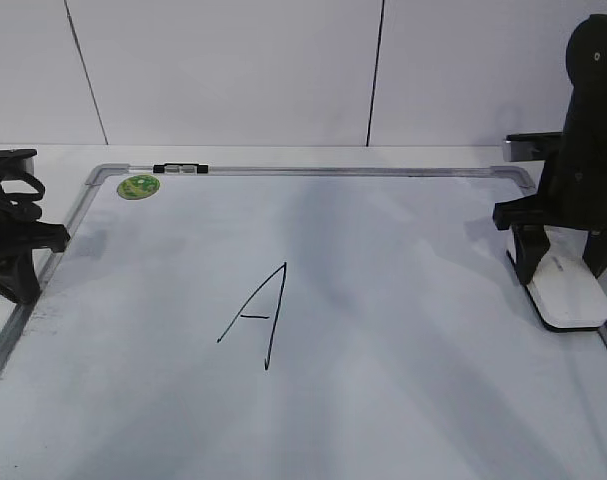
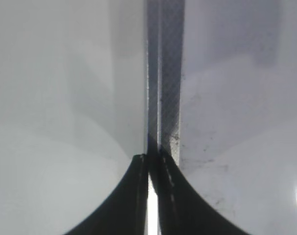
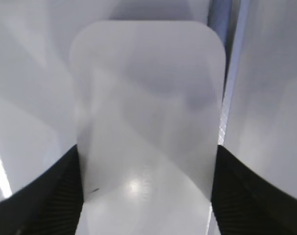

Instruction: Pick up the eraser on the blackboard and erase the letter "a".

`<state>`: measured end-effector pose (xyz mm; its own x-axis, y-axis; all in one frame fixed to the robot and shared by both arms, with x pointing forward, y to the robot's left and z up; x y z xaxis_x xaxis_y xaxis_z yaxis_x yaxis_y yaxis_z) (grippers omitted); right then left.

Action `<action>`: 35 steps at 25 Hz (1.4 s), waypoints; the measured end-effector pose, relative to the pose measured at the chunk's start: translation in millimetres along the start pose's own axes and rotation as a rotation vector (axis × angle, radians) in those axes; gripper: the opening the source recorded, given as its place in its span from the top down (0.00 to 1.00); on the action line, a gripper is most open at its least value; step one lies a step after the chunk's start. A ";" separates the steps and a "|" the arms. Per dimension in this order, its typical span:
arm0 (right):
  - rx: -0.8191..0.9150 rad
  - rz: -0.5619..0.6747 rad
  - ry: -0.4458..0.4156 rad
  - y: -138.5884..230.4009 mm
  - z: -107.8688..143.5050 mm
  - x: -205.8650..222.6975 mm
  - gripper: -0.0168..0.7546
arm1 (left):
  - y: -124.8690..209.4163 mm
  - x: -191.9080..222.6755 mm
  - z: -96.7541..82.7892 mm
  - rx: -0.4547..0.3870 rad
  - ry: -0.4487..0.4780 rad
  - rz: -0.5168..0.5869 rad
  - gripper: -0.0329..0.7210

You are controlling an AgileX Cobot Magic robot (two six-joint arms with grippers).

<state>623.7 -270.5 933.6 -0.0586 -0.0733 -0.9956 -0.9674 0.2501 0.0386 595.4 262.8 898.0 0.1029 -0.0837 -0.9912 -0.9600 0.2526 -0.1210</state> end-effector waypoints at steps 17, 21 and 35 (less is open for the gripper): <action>-0.004 -0.024 0.000 -3.1 0.0 0.4 0.25 | 0.0 0.0 0.0 0.000 0.000 0.000 0.94; 0.000 -0.046 -0.008 -6.1 1.3 1.2 0.25 | 0.0 0.0 0.0 0.000 0.000 0.000 0.94; 0.012 -0.064 -0.024 -8.7 2.7 1.5 0.25 | 0.0 0.0 0.0 0.000 0.000 0.000 0.94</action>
<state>632.7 -270.2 931.5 0.0096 -0.0667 -0.9977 -0.9660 0.2573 -0.0265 595.4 262.8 898.0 0.1029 -0.0837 -0.9912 -0.9600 0.2526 -0.1210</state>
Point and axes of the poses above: a point on each arm's last joint axis where the gripper is mounted, x pointing out along that axis toward the gripper, z along the wrist's bending axis when the last joint is at zero, y = z × x, the point moved 3 cm from there along x, pointing out along that axis toward the gripper, and after that the axes turned 15 degrees about x, right-handed, at the moved point
